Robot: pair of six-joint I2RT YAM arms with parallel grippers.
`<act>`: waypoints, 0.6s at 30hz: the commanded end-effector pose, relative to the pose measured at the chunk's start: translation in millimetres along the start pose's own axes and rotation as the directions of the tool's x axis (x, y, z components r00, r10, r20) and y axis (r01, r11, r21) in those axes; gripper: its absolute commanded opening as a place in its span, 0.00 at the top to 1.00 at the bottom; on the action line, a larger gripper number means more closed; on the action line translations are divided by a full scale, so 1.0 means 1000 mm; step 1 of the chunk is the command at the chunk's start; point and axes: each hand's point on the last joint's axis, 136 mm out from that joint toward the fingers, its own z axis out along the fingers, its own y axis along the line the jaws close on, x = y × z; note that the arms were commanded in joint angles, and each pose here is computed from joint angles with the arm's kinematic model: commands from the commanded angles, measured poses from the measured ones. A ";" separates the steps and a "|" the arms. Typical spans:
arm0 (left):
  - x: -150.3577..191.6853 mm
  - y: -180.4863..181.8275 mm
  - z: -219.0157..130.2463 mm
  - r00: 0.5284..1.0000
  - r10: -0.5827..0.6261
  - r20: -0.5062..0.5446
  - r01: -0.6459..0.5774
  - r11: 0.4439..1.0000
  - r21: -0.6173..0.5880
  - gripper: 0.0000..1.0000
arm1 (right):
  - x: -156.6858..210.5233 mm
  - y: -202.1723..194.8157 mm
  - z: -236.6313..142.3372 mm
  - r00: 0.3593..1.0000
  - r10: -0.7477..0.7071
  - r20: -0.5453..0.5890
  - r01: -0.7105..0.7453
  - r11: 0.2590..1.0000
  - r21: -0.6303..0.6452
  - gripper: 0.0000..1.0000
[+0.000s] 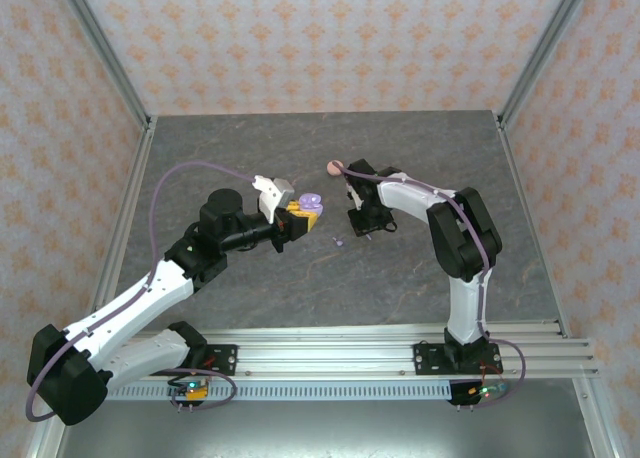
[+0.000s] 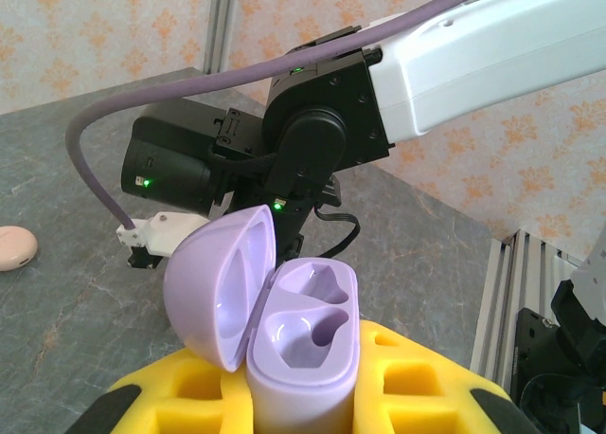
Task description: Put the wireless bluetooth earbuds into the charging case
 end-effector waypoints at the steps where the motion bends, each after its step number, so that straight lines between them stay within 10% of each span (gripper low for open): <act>1: -0.013 -0.004 -0.004 1.000 0.004 0.028 -0.004 1.000 -0.002 0.83 | 0.010 -0.005 0.006 0.999 -0.006 -0.048 0.007 1.000 0.027 0.71; 18: -0.010 0.004 0.000 1.000 -0.013 0.023 0.014 0.999 -0.039 0.83 | -0.001 -0.002 -0.004 0.995 0.101 0.018 -0.101 0.995 0.003 0.78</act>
